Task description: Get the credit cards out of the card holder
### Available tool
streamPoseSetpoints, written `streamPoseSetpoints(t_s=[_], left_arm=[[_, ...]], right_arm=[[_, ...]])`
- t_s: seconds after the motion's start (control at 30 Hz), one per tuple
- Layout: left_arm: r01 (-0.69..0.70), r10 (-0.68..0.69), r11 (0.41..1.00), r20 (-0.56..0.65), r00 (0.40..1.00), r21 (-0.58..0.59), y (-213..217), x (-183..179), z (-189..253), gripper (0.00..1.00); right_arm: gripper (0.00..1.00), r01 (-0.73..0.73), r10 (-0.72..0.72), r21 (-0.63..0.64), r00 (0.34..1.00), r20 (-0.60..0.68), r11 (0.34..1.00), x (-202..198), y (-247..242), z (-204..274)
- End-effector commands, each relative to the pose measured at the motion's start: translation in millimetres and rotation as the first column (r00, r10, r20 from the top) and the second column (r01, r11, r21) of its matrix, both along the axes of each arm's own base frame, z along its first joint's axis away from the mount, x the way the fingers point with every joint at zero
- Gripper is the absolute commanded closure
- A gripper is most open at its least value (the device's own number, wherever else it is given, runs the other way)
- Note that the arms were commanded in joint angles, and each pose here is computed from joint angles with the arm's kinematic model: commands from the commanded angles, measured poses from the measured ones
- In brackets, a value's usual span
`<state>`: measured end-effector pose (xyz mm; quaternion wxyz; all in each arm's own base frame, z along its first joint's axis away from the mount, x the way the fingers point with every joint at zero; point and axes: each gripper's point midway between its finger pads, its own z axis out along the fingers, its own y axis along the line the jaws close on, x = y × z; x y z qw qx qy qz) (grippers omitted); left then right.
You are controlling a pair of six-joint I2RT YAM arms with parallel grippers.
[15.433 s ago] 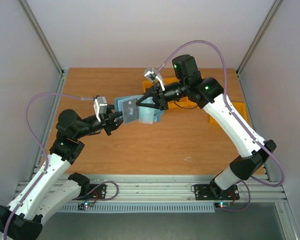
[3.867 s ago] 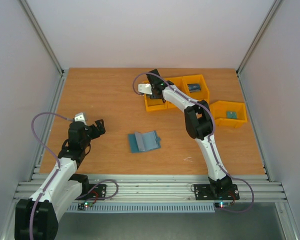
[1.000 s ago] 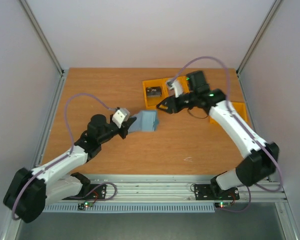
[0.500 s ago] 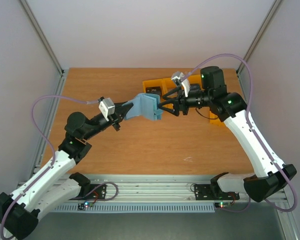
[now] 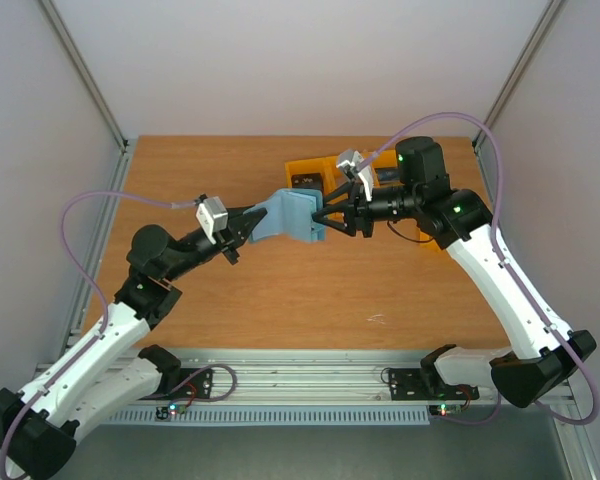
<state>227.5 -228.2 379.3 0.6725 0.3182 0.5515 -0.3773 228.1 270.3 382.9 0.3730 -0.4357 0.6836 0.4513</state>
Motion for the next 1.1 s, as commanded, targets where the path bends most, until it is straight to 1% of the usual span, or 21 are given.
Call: streamPoseSetpoints(t_s=[0.0,0.2,0.27,0.37,0.4,0.47,0.53,0.63,0.67,0.7,0.73,0.77,0.8,0.87,0.9,0.93,0.97,1.07], left_arm=[[0.023,-0.017,0.998,0.098,0.995,-0.059,6,-15,37,1.0],[0.034,-0.027,0.997,0.101,0.995,-0.062,5,-17,37,1.0],[0.045,-0.039,0.997,0.106,0.994,-0.06,4,-19,37,1.0],[0.057,-0.051,0.997,0.113,0.992,-0.057,3,-21,37,1.0],[0.06,-0.053,0.997,0.114,0.992,-0.058,3,-22,37,1.0],[0.058,-0.051,0.996,0.112,0.992,-0.061,4,-21,38,1.0],[0.045,-0.038,0.997,0.106,0.994,-0.066,5,-20,38,1.0],[0.002,0.003,0.998,0.071,0.997,-0.067,8,-12,32,0.99],[-0.02,0.023,0.998,0.055,0.998,-0.065,9,-8,28,0.94],[-0.045,0.047,0.997,0.038,0.998,-0.062,11,-3,24,0.78],[-0.067,0.069,0.996,0.025,0.997,-0.057,13,1,20,0.63],[-0.086,0.087,0.995,0.024,0.996,-0.048,14,4,16,0.54],[-0.096,0.098,0.995,0.03,0.995,-0.04,15,6,14,0.47],[-0.103,0.104,0.994,0.05,0.993,-0.018,14,6,9,0.33],[-0.105,0.105,0.994,0.056,0.993,-0.01,14,6,8,0.2],[-0.1,0.1,0.995,0.052,0.994,-0.003,13,7,5,0.05],[-0.094,0.094,0.996,0.048,0.994,0.003,12,6,3,0.01],[-0.107,0.107,0.994,0.009,0.994,0.011,13,10,-7,0.01]], right_arm=[[0.65,0.046,-0.046,-0.016,0.999,0.003,0.999,8,0,3],[0.74,0.088,-0.089,-0.051,0.996,-0.013,0.995,15,-2,-6],[0.76,0.107,-0.108,-0.064,0.994,-0.011,0.992,18,-1,-8],[0.73,0.116,-0.115,-0.1,0.993,0.015,0.988,19,9,-15],[0.71,0.1,-0.099,-0.107,0.995,0.013,0.989,18,15,-17],[0.7,0.06,-0.059,-0.107,0.998,0.017,0.992,11,27,-17],[0.75,0.03,-0.027,-0.105,0.999,0.027,0.994,5,38,-15],[0.9,0.01,-0.006,-0.106,0.999,0.038,0.994,0,52,-12],[0.96,0.011,-0.007,-0.113,0.999,0.042,0.993,-2,57,-11],[0.99,0.026,-0.021,-0.129,0.999,0.041,0.991,0,61,-13],[0.99,0.056,-0.051,-0.151,0.998,0.037,0.987,4,63,-15],[0.99,0.091,-0.088,-0.174,0.996,0.027,0.981,9,64,-18],[0.99,0.139,-0.138,-0.208,0.99,0.021,0.968,16,65,-23],[0.99,0.258,-0.26,-0.279,0.965,0.029,0.925,33,64,-34],[0.99,0.3,-0.306,-0.322,0.952,0.034,0.898,38,64,-41],[0.99,0.329,-0.333,-0.35,0.942,0.05,0.877,40,66,-45],[0.99,0.358,-0.359,-0.377,0.931,0.07,0.854,43,69,-49],[0.99,0.409,-0.406,-0.398,0.909,0.094,0.821,45,79,-47]])
